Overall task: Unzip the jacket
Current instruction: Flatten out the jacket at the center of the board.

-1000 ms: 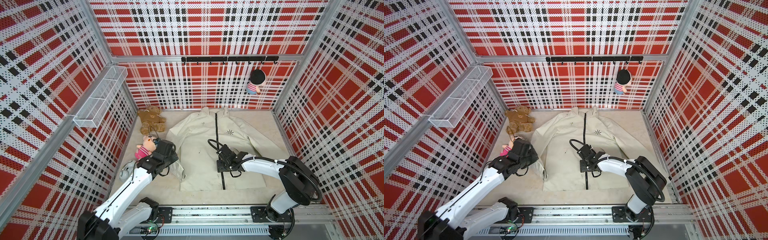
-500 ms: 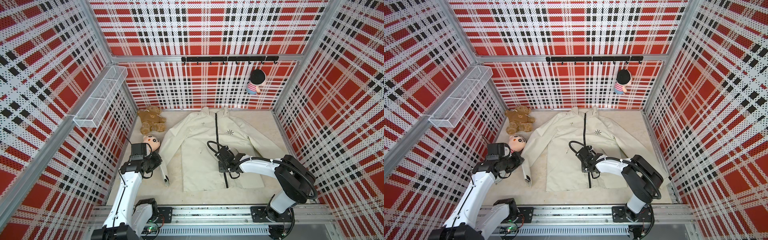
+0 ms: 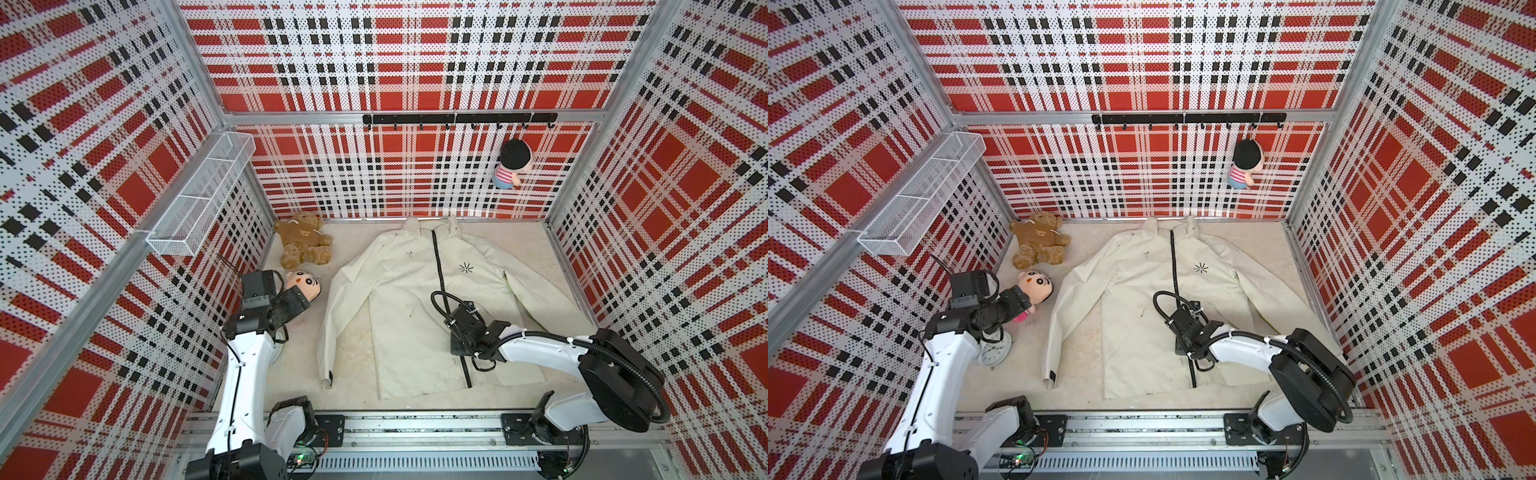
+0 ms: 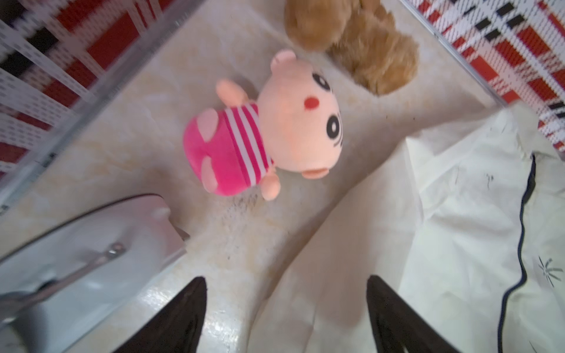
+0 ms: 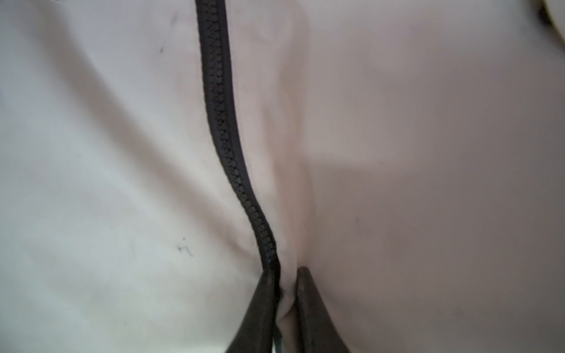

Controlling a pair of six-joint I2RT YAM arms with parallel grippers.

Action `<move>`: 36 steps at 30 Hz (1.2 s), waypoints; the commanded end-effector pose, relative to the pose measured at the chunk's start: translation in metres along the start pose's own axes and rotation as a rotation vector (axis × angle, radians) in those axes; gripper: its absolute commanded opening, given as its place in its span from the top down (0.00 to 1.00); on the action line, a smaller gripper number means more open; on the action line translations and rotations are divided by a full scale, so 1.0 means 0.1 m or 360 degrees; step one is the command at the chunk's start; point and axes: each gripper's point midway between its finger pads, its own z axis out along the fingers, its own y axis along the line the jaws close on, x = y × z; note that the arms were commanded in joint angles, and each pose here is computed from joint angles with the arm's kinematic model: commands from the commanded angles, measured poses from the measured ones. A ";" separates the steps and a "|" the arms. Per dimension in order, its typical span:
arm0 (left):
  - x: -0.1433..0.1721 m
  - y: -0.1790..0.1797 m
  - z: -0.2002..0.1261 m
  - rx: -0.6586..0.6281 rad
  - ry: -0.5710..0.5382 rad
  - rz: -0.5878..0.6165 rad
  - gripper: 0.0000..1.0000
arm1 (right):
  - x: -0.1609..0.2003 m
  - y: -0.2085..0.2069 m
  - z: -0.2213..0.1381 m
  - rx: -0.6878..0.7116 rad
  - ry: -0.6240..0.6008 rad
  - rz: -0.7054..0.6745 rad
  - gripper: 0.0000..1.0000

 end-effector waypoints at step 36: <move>1.72 -0.78 0.32 0.0042 0.0190 -0.0038 0.51 | -0.38 0.06 -0.56 -0.0048 -0.0179 -0.0156 0.39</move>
